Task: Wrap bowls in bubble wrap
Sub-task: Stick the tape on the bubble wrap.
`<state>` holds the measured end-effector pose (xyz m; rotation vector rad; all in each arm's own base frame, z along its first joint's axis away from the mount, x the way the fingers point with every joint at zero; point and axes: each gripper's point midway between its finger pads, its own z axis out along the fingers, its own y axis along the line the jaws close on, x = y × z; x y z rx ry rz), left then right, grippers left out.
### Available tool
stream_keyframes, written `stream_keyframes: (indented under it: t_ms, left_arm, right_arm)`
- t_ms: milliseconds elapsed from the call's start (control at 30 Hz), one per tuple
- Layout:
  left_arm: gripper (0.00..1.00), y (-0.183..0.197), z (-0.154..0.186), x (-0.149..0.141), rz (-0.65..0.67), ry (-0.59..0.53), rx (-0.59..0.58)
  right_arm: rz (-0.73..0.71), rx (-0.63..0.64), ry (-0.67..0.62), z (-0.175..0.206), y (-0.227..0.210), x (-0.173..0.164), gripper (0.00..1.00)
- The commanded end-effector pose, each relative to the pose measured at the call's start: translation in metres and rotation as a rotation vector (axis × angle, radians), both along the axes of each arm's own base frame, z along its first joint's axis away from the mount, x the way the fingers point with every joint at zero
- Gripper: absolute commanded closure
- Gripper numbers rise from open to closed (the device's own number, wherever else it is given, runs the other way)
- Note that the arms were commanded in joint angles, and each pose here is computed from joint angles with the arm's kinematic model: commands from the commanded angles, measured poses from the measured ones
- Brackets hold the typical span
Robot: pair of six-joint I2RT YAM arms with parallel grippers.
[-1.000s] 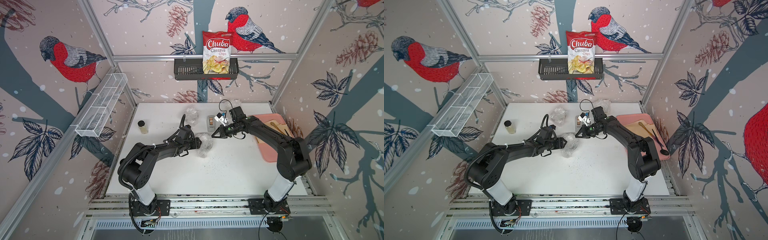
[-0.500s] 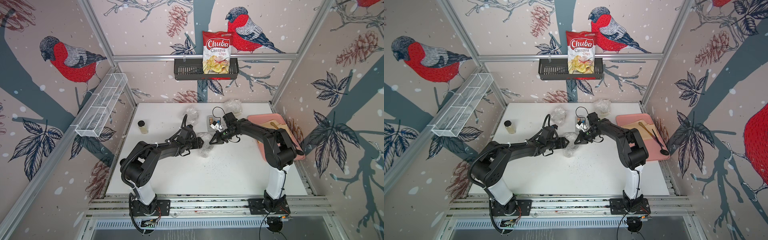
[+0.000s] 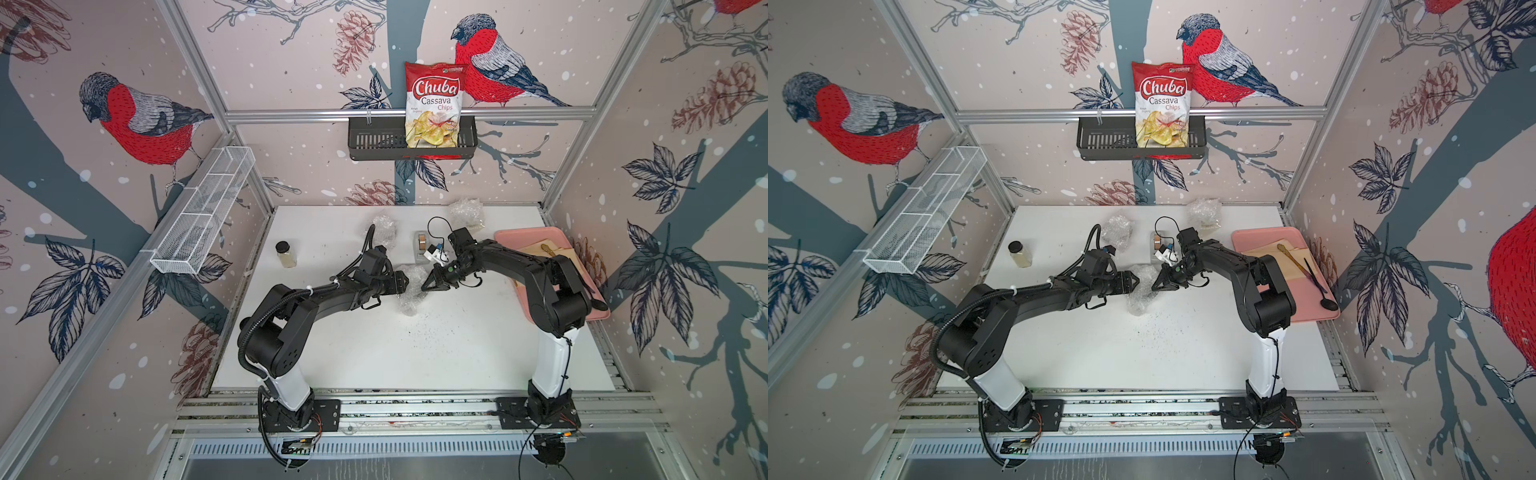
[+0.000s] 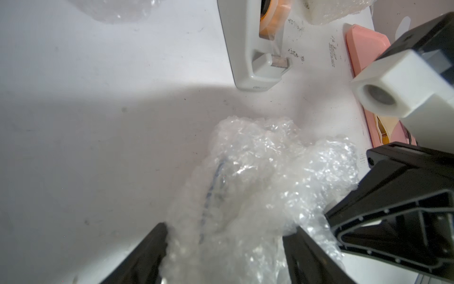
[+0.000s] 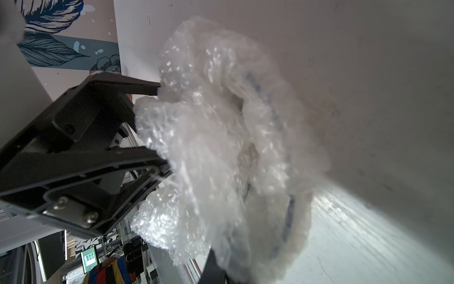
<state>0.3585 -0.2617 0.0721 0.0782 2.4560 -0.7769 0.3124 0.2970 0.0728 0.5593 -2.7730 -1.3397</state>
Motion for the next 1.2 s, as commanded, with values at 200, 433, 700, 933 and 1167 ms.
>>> stream_keyframes:
  t_ms: [200,433,700,933,1167]
  left_arm:
    - [0.18,0.016,0.031,0.010,0.031,-0.079,0.093]
    - [0.19,0.034,0.068,0.017,0.069,-0.142,0.080]
    - [0.54,0.006,0.129,-0.007,-0.082,-0.204,-0.119]
    - [0.90,-0.039,0.121,-0.028,-0.230,-0.131,-0.267]
    - [0.93,-0.065,0.086,-0.019,-0.268,-0.069,-0.292]
  right_arm:
    - [0.004,0.005,-0.004,0.000,0.001,0.000,0.93]
    - [0.002,0.005,-0.006,0.001,0.001,0.001,0.93]
    - [0.001,0.003,-0.007,0.001,0.001,0.001,0.93]
    - [0.000,0.002,-0.007,0.001,0.001,0.002,0.93]
    - [0.000,0.002,-0.010,0.002,0.001,0.002,0.93]
